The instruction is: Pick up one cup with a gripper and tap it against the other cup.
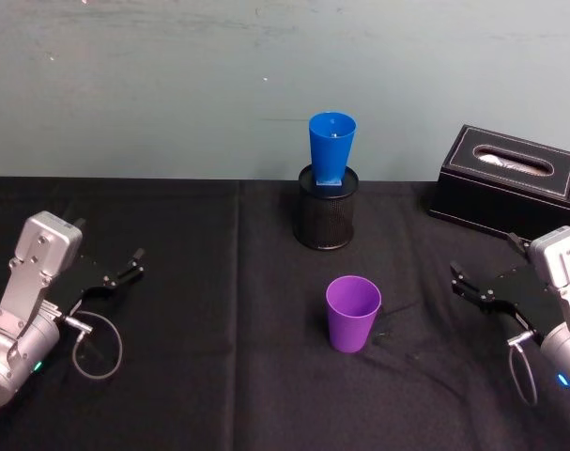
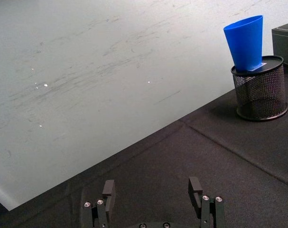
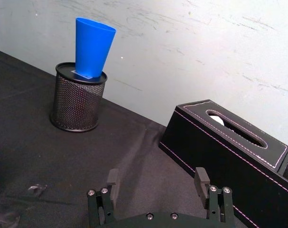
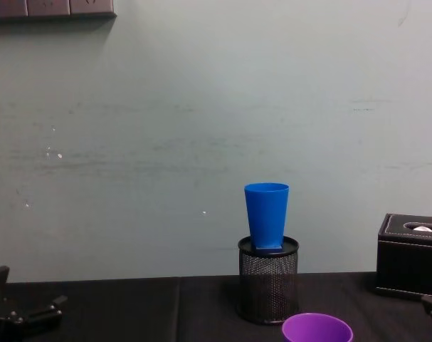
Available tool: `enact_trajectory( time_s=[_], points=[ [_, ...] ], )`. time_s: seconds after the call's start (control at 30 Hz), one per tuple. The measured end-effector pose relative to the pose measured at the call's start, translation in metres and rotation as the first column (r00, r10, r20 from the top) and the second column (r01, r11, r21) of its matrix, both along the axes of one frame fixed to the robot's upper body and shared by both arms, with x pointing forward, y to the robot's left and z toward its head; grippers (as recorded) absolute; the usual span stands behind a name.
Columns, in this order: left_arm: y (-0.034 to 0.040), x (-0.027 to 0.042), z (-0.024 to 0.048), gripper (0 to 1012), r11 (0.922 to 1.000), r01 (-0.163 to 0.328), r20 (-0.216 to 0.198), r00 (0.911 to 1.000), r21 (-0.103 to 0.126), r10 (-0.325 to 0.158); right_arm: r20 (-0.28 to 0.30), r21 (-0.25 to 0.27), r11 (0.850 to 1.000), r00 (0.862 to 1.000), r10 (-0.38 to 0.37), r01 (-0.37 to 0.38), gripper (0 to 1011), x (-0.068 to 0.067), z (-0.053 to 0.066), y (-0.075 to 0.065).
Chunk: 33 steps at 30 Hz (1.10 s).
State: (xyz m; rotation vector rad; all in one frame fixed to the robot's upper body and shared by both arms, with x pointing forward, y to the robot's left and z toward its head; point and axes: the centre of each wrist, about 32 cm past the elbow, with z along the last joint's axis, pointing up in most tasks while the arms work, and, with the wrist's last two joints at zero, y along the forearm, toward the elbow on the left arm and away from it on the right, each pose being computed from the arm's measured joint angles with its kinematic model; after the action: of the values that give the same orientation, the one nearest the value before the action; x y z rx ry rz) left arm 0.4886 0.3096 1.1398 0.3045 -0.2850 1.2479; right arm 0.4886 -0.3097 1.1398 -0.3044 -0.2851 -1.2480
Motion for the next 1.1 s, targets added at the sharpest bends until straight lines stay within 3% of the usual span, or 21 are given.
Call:
enact_trajectory(
  time_s=[1.1],
  points=[
    [0.0, 0.0, 0.0, 1011, 1.0, 0.0, 0.0, 1.0, 0.0, 0.0, 0.0, 0.0, 1.0, 1.0, 0.0, 0.0, 1003, 0.0, 0.0, 0.0]
  ],
)
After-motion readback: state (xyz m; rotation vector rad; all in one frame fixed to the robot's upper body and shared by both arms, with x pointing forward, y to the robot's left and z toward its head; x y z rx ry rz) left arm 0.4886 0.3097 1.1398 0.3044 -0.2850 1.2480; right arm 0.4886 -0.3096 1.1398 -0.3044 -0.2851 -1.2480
